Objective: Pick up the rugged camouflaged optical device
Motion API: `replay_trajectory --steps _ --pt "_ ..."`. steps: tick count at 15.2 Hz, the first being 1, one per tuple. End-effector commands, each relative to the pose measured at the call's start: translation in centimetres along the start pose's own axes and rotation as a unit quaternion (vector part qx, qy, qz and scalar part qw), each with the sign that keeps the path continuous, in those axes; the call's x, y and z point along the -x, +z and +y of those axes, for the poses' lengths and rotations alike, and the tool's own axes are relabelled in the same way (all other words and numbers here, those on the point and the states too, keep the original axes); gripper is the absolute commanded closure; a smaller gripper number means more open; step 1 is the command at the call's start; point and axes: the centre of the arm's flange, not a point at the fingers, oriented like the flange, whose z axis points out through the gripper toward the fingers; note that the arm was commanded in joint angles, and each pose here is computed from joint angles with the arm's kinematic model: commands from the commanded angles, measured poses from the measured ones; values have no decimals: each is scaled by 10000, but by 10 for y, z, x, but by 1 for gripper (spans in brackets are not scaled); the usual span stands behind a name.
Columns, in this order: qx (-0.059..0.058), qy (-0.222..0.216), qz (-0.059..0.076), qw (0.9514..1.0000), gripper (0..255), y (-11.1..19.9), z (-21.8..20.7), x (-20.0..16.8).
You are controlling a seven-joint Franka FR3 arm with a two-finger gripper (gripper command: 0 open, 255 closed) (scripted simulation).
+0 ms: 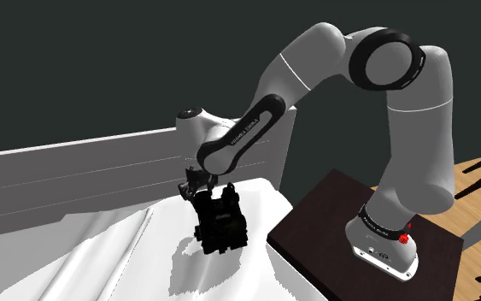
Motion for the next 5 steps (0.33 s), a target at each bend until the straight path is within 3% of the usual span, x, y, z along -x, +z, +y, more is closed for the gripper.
replay_trajectory --steps 1,5 --pt "-3 1 8 10000 255 -12 -1 0" --pt "-3 1 8 10000 255 -24 -2 0"
